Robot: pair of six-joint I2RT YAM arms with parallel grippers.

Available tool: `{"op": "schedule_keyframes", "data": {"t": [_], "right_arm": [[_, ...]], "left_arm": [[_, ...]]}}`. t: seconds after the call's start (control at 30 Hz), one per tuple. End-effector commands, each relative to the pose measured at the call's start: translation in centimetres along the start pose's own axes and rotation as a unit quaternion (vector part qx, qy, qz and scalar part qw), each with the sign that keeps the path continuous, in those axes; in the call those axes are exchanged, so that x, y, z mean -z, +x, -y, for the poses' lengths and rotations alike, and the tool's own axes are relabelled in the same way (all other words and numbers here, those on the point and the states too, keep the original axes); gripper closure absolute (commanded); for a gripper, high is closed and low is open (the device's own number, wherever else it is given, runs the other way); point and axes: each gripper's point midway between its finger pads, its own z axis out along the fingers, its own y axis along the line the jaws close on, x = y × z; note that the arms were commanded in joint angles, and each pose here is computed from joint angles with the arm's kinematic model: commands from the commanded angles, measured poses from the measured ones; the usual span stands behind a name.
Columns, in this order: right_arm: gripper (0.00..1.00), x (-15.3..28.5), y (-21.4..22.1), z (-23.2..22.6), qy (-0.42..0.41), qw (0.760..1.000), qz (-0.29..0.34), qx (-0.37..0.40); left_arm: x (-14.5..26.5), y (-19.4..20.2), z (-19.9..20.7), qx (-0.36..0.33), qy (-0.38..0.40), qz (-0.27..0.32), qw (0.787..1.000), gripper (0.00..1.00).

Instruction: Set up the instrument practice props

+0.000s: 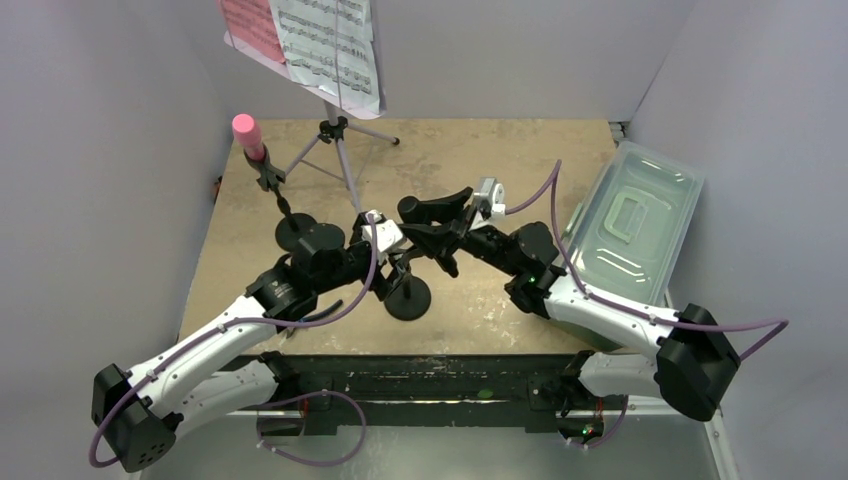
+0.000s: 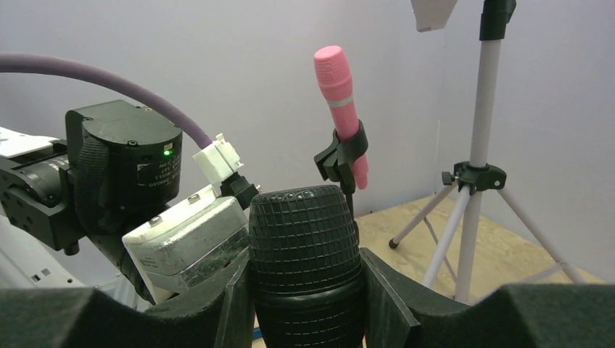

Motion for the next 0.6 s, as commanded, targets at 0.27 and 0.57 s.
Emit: {"op": "schedule_keyframes", "data": {"t": [0.27, 0.57], "right_arm": [[1.0, 0.3, -2.9, 1.6, 0.018, 1.0, 0.025, -0.004], [1.0, -1.1, -3.0, 2.0, 0.008, 0.998, 0.055, -0.005]], "left_arm": [[-0.4, -0.6, -1.1, 0.014, -0.008, 0.007, 1.0, 0.21], [-0.9, -0.5, -1.6, 0.021, 0.005, 0.008, 1.0, 1.0]]}}
